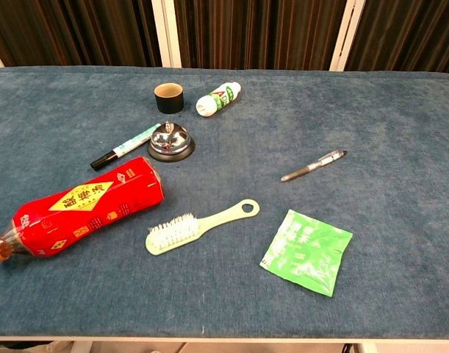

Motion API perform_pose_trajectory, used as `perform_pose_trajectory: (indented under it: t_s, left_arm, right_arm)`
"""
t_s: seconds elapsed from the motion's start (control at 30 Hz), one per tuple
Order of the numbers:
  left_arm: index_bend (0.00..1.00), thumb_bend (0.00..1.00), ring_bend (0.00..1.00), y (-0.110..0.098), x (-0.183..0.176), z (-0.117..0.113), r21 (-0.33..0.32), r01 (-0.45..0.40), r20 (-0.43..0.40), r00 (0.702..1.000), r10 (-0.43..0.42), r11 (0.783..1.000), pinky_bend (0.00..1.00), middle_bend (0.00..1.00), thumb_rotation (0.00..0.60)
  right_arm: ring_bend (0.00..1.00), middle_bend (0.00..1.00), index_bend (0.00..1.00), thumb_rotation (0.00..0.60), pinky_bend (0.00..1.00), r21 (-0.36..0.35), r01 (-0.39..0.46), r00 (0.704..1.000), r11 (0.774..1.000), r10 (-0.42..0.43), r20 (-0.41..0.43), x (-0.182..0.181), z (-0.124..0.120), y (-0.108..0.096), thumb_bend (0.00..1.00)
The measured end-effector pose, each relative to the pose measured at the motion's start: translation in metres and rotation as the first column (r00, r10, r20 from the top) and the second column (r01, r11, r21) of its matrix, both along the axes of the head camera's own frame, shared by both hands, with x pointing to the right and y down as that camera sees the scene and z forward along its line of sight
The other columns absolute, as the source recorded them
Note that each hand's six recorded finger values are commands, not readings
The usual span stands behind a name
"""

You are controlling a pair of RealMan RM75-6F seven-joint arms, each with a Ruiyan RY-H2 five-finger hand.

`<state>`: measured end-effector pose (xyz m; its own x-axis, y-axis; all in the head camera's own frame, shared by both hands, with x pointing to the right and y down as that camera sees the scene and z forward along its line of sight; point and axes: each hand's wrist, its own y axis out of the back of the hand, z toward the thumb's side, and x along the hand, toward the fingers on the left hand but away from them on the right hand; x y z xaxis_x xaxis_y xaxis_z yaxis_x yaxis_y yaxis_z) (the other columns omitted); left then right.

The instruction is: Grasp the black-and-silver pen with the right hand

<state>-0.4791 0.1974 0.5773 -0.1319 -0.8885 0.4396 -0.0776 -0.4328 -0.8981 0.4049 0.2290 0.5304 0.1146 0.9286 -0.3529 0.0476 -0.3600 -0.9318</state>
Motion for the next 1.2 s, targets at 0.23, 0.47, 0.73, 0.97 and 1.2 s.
perform_pose_trajectory:
  t_s: [0.23, 0.47, 0.73, 0.97, 1.2]
  left_arm:
    - [0.07, 0.34, 0.07, 0.000, 0.002, -0.001, 0.003, -0.014, 0.008, 1.000, 0.014, 1.000, 0.13, 0.00, 0.600]
    - [0.07, 0.34, 0.07, 0.000, 0.001, 0.000, -0.001, -0.013, 0.013, 1.000, 0.013, 1.000, 0.13, 0.00, 0.600]
    - [0.07, 0.34, 0.07, 0.000, 0.003, 0.000, 0.001, -0.014, 0.011, 1.000, 0.014, 1.000, 0.13, 0.00, 0.600]
    - [0.07, 0.34, 0.07, 0.000, 0.003, 0.000, 0.001, -0.002, -0.005, 1.000, 0.002, 1.000, 0.13, 0.00, 0.600]
    - [0.07, 0.34, 0.07, 0.002, 0.003, -0.001, 0.000, 0.005, -0.007, 1.000, -0.005, 1.000, 0.13, 0.00, 0.600]
  right_arm:
    - [0.10, 0.13, 0.24, 0.600, 0.21, 0.006, 0.001, 1.000, 1.000, -0.001, 0.008, 0.001, -0.002, 0.000, 0.45]
    - [0.10, 0.13, 0.25, 0.600, 0.21, 0.018, 0.004, 1.000, 1.000, -0.004, 0.017, 0.003, -0.003, -0.002, 0.45]
    - [0.13, 0.13, 0.34, 0.600, 0.22, -0.010, 0.057, 0.998, 0.998, -0.057, 0.031, -0.002, 0.011, -0.011, 0.45]
    - [0.14, 0.13, 0.38, 0.600, 0.19, -0.019, 0.114, 0.992, 0.993, -0.113, 0.054, -0.011, 0.026, -0.032, 0.45]
    - [0.14, 0.13, 0.41, 0.600, 0.17, -0.165, 0.234, 0.971, 0.958, -0.223, 0.083, -0.048, 0.066, -0.073, 0.45]
